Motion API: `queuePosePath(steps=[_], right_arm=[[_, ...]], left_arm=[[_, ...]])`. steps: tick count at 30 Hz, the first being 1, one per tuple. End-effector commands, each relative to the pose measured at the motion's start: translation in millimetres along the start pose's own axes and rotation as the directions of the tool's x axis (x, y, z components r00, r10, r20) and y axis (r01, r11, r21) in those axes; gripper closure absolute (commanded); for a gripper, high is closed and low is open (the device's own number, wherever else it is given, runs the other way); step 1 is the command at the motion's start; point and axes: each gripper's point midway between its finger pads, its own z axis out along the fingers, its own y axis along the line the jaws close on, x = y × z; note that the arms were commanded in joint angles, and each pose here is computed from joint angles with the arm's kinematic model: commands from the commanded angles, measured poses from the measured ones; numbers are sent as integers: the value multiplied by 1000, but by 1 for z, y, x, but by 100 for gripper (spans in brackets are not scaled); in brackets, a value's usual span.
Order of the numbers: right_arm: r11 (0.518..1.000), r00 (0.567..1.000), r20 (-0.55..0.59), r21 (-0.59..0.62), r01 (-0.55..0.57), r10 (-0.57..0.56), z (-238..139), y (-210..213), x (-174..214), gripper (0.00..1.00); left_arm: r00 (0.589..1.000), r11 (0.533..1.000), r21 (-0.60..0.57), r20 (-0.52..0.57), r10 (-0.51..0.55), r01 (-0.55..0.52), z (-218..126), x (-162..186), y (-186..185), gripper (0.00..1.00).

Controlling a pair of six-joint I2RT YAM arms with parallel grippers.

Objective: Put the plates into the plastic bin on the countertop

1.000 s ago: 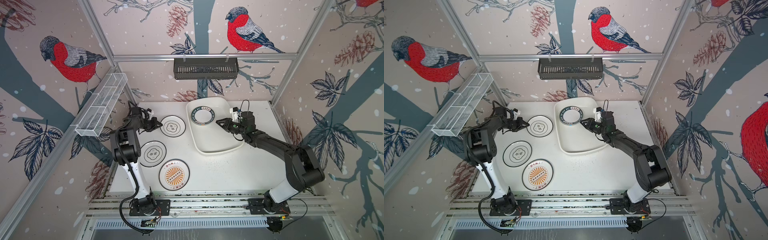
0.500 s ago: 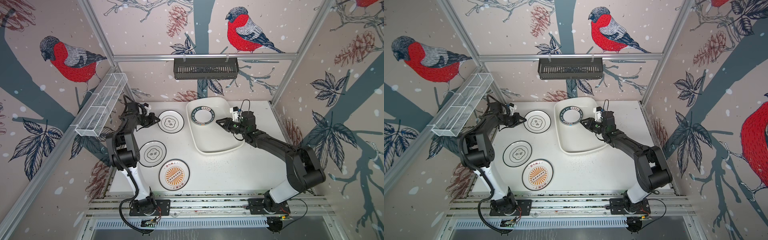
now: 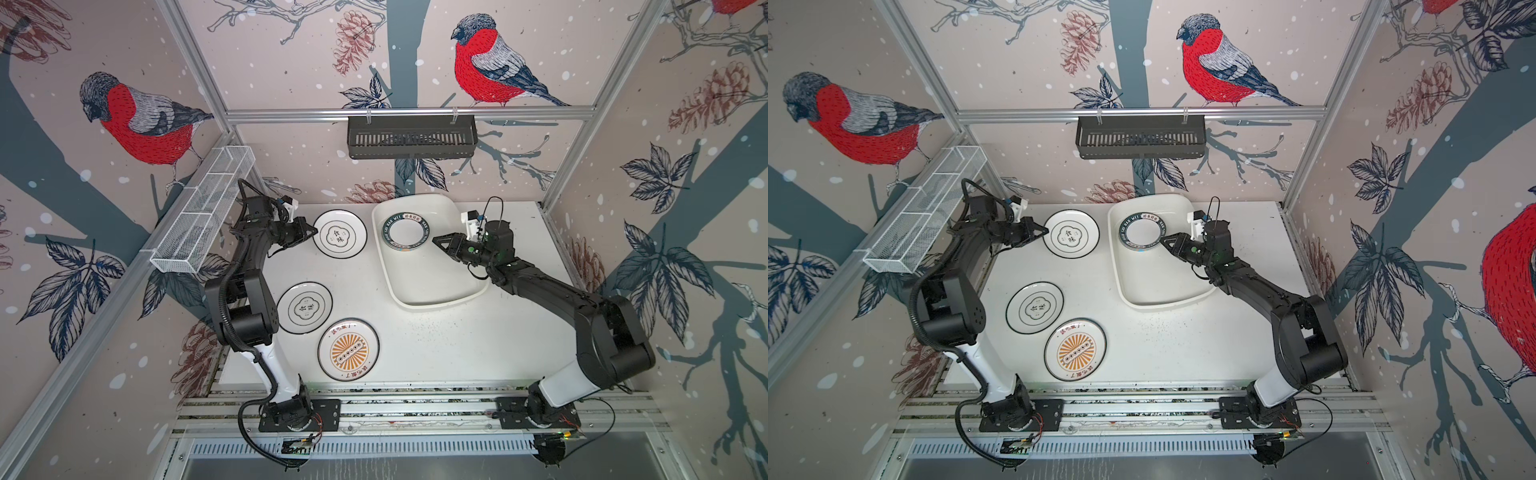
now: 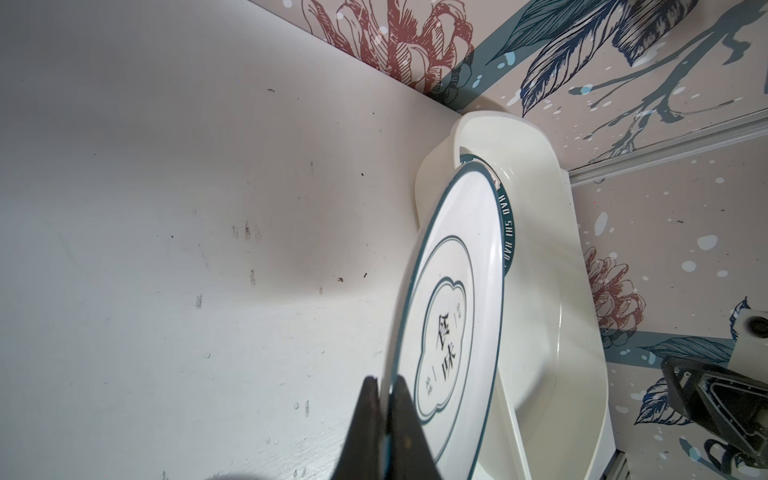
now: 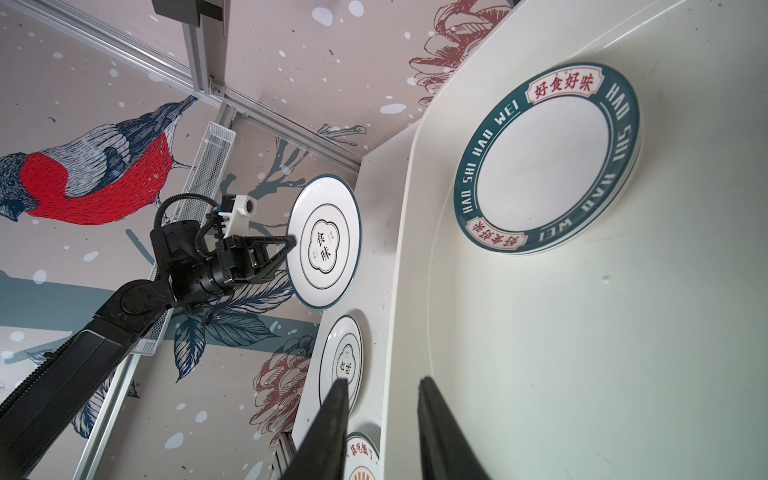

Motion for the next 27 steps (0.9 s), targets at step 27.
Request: queuePosePath(steps=[27], right_arm=[[991, 971, 223, 121, 58, -84, -126, 13, -51, 67]], left_arm=[[906, 891, 312, -159, 392, -330, 107, 71, -217, 100]])
